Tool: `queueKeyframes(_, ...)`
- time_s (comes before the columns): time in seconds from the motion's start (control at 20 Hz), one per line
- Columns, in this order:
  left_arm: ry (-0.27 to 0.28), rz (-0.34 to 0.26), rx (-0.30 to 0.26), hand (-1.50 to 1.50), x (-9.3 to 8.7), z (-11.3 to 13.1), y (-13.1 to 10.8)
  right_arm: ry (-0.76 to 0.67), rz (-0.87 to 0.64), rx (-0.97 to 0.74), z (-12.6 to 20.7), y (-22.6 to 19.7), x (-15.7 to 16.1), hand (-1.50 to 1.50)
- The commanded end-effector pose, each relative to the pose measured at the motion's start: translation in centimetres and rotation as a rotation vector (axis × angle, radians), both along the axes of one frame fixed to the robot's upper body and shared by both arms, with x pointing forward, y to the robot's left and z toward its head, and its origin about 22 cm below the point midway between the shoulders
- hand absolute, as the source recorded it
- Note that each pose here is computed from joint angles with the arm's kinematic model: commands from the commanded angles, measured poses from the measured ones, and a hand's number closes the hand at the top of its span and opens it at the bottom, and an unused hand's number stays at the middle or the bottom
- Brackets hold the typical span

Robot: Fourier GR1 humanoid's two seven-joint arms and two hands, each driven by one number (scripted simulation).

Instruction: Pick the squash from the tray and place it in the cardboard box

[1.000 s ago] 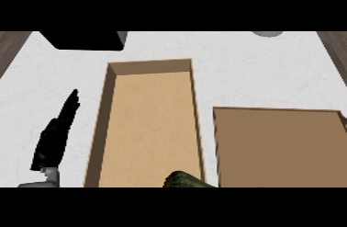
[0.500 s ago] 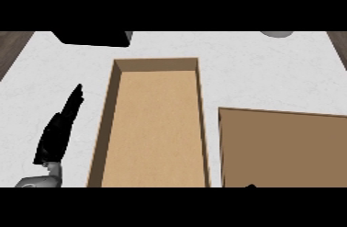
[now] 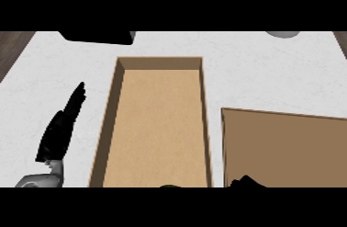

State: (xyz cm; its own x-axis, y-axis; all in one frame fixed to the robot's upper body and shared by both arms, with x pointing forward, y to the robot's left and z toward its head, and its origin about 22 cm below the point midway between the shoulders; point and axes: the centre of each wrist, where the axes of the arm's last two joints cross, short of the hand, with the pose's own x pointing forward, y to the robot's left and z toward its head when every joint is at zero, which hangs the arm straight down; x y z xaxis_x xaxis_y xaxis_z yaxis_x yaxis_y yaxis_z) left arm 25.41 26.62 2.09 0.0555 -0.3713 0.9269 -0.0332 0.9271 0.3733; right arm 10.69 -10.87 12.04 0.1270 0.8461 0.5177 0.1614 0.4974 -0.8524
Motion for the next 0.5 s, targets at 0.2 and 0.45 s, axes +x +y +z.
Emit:
queueKeyframes(0.2,-0.004,-0.018,0.007,0.00,0.3,0.0,0.0,0.042,-0.208,0.140,-0.8,2.3,6.5,-1.50)
queueKeyframes(0.45,0.005,-0.015,-0.011,0.00,0.7,-0.1,-1.3,-0.109,-0.237,0.257,-0.4,3.1,11.4,-1.50)
